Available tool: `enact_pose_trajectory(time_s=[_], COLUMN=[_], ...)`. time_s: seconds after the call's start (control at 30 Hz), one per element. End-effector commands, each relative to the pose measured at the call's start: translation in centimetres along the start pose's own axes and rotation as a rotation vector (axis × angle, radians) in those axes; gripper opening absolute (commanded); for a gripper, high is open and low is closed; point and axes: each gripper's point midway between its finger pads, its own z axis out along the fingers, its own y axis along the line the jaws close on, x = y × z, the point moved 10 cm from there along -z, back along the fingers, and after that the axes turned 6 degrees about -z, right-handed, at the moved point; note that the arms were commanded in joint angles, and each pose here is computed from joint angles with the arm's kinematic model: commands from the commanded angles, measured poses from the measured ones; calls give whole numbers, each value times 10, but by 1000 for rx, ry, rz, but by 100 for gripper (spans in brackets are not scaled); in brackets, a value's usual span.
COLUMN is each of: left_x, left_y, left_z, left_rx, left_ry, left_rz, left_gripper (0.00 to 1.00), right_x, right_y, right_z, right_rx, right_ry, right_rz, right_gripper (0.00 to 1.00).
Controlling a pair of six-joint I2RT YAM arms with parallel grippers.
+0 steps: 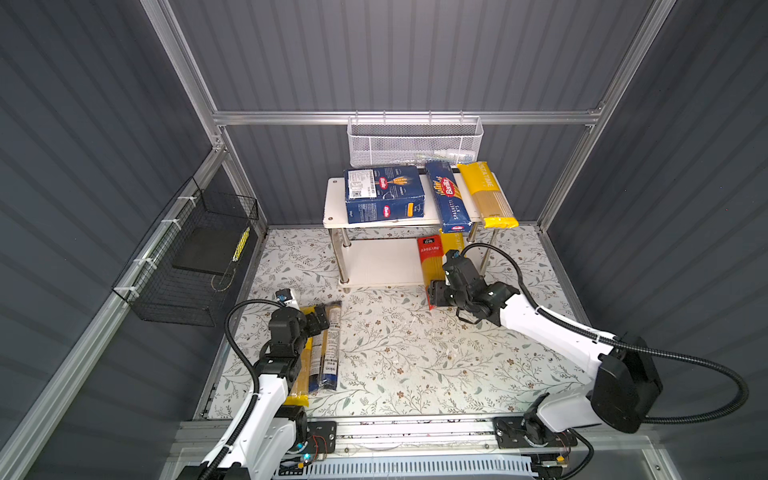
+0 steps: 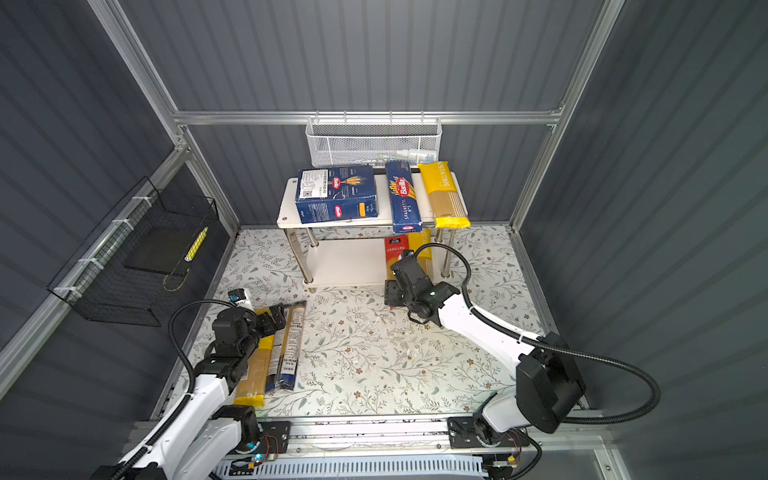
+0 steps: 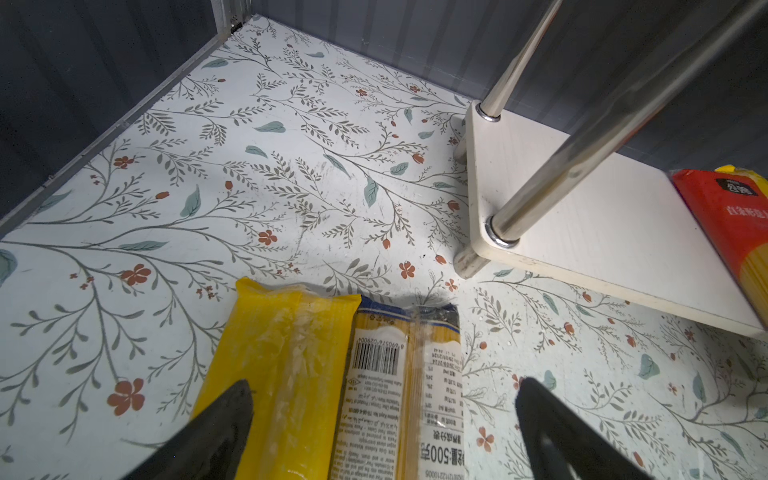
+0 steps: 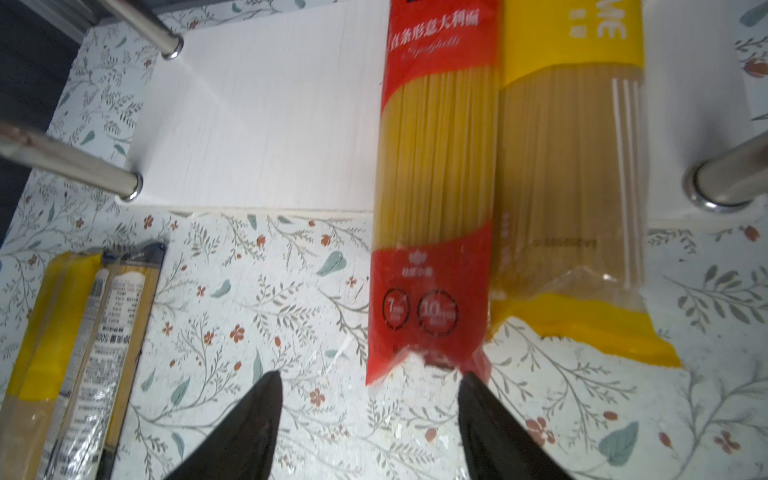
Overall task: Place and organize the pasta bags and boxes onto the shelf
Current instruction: 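Open the right gripper and withdraw it from the red bag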
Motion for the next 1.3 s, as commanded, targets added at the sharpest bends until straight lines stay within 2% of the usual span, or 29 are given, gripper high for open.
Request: enact_pose_trajectory(time_s=[0.0,0.37,0.83,1.27], left_x=[-1,-1,-1,0], left_y=[0,0,0,0], left_z=[-3,-3,-6,-5], left_rx=[11,19,26,26], left_ry=[-14,-16,-29,-26], left_rz=[14,17,18,18], left_gripper=[100,100,100,100], right_x=[14,40,40,29], right_y=[-3,9,19,13], right_z=[-15,-6,24,38], right_rx=[33,-127,-159,-180], right_ry=[23,75,119,109], right_rz=[-6,-38,-76,-44], right_gripper=[70,74,77,78])
